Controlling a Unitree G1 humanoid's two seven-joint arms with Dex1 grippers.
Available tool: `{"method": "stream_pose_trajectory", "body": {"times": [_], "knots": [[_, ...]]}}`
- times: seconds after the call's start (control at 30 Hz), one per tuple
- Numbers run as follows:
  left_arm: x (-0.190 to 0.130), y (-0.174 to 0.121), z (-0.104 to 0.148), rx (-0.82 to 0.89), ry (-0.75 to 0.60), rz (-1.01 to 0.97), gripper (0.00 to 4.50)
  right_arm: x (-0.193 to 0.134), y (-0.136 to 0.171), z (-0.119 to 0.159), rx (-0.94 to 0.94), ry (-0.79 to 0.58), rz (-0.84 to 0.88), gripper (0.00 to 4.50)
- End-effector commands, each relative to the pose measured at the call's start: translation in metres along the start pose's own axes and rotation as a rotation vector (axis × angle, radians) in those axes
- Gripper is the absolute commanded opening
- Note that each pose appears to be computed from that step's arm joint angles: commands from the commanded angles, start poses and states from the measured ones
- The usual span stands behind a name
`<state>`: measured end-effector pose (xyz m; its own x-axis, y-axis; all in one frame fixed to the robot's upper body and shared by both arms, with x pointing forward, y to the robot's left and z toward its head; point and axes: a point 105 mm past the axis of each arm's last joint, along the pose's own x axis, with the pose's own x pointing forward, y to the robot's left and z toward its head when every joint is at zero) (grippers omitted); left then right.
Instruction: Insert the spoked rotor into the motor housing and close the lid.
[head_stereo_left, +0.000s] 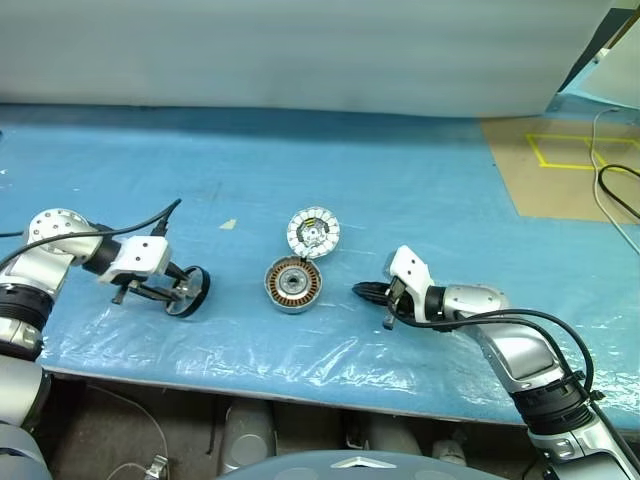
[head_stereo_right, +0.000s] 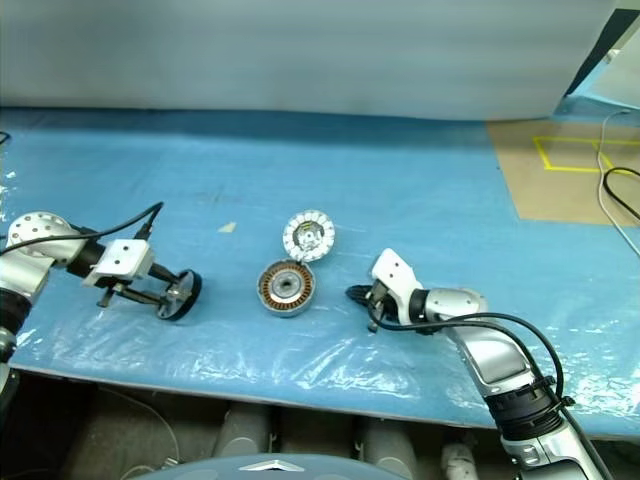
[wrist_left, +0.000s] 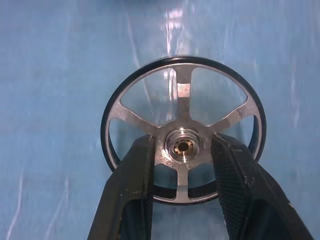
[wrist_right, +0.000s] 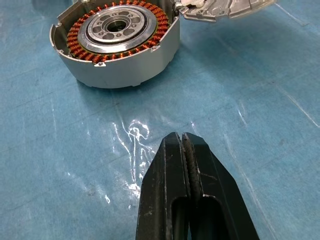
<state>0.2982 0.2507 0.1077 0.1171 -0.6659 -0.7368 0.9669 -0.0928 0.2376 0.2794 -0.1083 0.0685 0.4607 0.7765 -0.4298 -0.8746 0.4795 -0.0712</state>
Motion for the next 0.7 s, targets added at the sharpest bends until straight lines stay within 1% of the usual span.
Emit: {"method": "stream_pose_trajectory", "body": {"times": [0.03,0.13,0.23,0.33,0.37,0.47,0.53,0.63,0.7], "knots": [[-0.015,0.012,0.022,-0.002,-0.111,0.124,1.34,-0.008,-0.004,0.017,-0.019,-0.071,-0.005,0.00],[-0.019,0.008,0.032,-0.021,-0.157,0.153,1.34,-0.012,-0.007,0.025,-0.026,-0.094,-0.009,0.00],[-0.021,0.012,0.048,-0.048,-0.242,0.203,1.34,-0.017,-0.008,0.032,-0.035,-0.112,-0.002,0.00],[-0.018,0.014,0.058,-0.064,-0.298,0.223,1.34,-0.019,-0.007,0.038,-0.039,-0.130,0.016,0.00],[-0.016,0.013,0.059,-0.057,-0.303,0.217,1.34,-0.020,-0.006,0.040,-0.041,-0.137,0.022,0.00],[-0.010,0.021,0.078,-0.085,-0.418,0.248,1.34,-0.021,-0.005,0.044,-0.042,-0.162,0.033,0.00],[-0.004,0.026,0.087,-0.083,-0.468,0.250,1.34,-0.022,-0.003,0.047,-0.046,-0.187,0.046,0.00],[0.012,0.029,0.095,-0.095,-0.510,0.240,1.34,-0.028,0.005,0.052,-0.044,-0.242,0.086,0.00],[0.021,0.029,0.095,-0.105,-0.517,0.227,1.34,-0.031,0.008,0.051,-0.068,-0.254,0.084,0.00]]}}
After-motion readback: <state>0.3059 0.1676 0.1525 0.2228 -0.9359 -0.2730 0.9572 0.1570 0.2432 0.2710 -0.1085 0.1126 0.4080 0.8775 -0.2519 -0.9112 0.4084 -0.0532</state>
